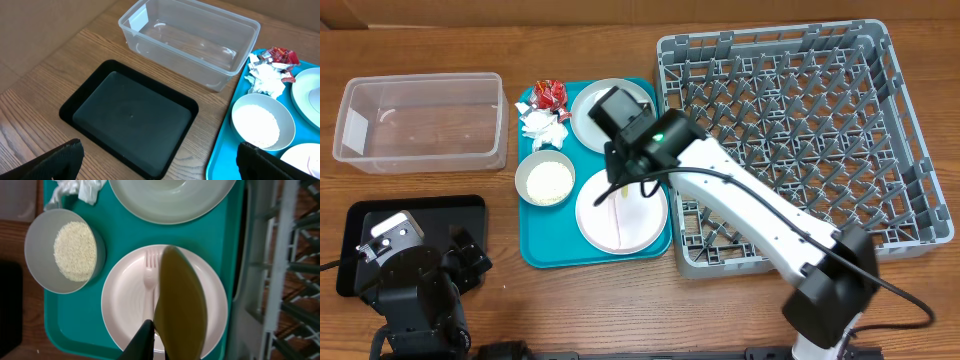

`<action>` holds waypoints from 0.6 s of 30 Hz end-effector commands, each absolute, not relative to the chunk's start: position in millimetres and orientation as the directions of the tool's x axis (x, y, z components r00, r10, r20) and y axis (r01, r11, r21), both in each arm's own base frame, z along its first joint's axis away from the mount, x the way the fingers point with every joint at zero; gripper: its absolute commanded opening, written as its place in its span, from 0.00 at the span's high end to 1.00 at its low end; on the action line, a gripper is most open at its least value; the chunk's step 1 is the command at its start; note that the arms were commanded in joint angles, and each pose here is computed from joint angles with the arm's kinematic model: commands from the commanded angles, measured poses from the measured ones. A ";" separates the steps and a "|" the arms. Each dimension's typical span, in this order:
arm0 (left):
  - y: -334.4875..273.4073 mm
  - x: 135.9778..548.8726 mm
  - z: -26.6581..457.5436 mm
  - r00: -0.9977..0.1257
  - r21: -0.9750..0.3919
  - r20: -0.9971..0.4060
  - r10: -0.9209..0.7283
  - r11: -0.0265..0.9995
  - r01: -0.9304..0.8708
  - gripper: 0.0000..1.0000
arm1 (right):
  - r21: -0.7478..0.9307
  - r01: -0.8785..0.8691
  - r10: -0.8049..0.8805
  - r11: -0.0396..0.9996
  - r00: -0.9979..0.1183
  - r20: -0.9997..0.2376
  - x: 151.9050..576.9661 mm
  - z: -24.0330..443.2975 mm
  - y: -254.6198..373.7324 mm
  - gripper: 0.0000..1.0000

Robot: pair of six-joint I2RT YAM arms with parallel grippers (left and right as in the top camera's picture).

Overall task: Sort waste into correct bins and load items into the dishwasher rack
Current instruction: 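Carry the yellow spoon into the dish rack and release it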

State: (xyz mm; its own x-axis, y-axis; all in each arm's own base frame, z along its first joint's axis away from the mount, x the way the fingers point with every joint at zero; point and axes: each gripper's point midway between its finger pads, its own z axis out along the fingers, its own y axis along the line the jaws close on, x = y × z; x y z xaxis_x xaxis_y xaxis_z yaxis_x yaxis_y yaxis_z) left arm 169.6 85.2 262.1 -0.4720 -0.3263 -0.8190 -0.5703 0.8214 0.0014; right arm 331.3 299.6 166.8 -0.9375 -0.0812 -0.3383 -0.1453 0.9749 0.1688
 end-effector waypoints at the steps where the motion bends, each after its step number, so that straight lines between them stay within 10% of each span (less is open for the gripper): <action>1: 86.9 169.6 268.8 -0.447 -0.019 -0.827 -0.341 0.811 -0.585 0.00 | 0.162 -0.163 -0.082 0.973 -0.905 -0.417 346.2 205.6 272.9 0.90; 18: 86.9 169.6 268.8 -0.447 -0.019 -0.827 -0.341 0.811 -0.585 0.00 | -0.001 -0.210 -0.200 0.978 -0.931 -0.305 363.5 180.9 187.5 0.90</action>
State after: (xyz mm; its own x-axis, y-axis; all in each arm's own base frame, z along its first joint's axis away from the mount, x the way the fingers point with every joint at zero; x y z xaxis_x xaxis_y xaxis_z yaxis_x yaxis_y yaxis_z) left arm 169.6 85.2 262.1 -0.4720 -0.3263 -0.8190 -0.5703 0.8214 0.0014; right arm 364.6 187.4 178.2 -0.9426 -0.1580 -0.2941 -0.1695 0.9854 0.0138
